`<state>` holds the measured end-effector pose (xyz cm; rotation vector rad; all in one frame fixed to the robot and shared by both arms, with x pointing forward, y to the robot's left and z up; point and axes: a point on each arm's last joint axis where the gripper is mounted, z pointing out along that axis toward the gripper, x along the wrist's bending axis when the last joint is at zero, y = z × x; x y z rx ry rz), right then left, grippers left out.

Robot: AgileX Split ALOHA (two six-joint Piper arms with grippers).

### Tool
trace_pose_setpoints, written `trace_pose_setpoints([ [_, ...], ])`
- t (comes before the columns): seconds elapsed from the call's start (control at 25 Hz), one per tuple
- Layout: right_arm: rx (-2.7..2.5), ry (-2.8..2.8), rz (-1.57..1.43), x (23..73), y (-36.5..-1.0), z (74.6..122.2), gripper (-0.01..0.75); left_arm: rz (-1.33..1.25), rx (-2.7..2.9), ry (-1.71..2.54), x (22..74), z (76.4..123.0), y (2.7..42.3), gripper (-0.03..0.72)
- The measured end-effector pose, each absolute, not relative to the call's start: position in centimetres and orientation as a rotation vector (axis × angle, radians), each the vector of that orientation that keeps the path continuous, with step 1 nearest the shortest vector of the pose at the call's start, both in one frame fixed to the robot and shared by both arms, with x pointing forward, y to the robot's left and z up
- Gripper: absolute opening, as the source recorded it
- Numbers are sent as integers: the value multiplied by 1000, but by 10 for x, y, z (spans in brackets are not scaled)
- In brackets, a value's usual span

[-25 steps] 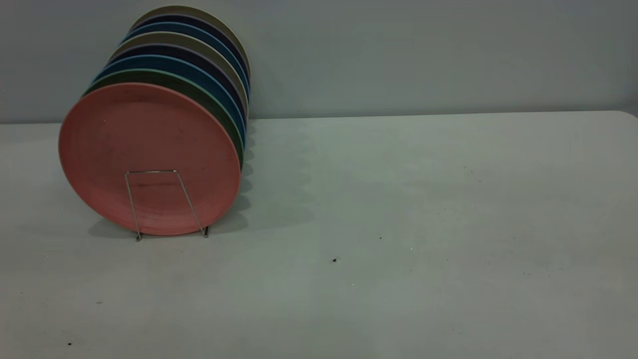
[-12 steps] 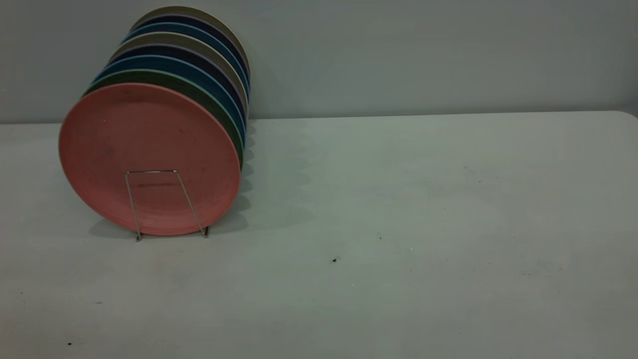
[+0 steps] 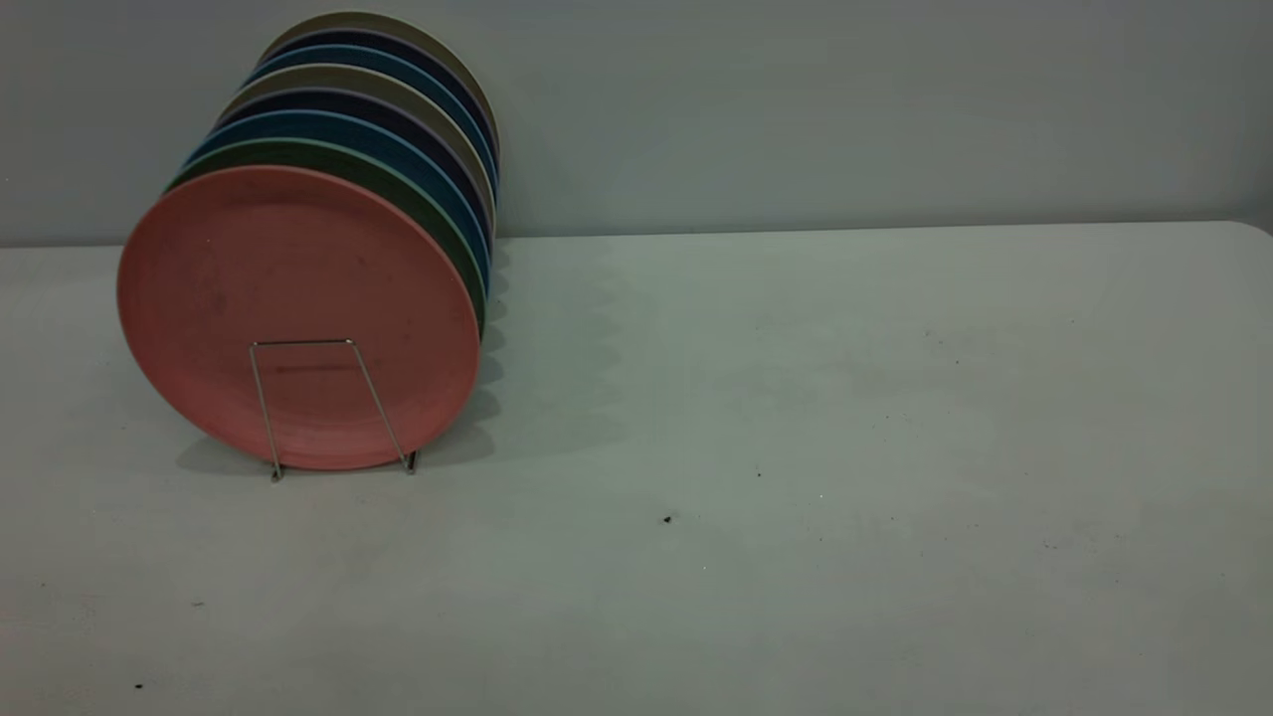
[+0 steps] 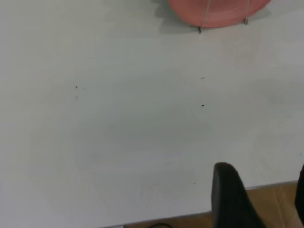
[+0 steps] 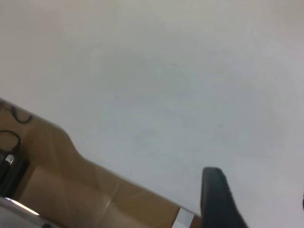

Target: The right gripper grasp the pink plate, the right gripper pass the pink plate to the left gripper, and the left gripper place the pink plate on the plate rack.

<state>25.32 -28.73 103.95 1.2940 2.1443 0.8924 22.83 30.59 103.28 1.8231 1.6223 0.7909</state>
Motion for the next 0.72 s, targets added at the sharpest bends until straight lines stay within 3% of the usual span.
trace_pose_setpoints([
  [0.72, 1295, 2144, 891, 253, -287, 1039, 440, 735, 1812, 1601, 228, 1033, 301, 374],
])
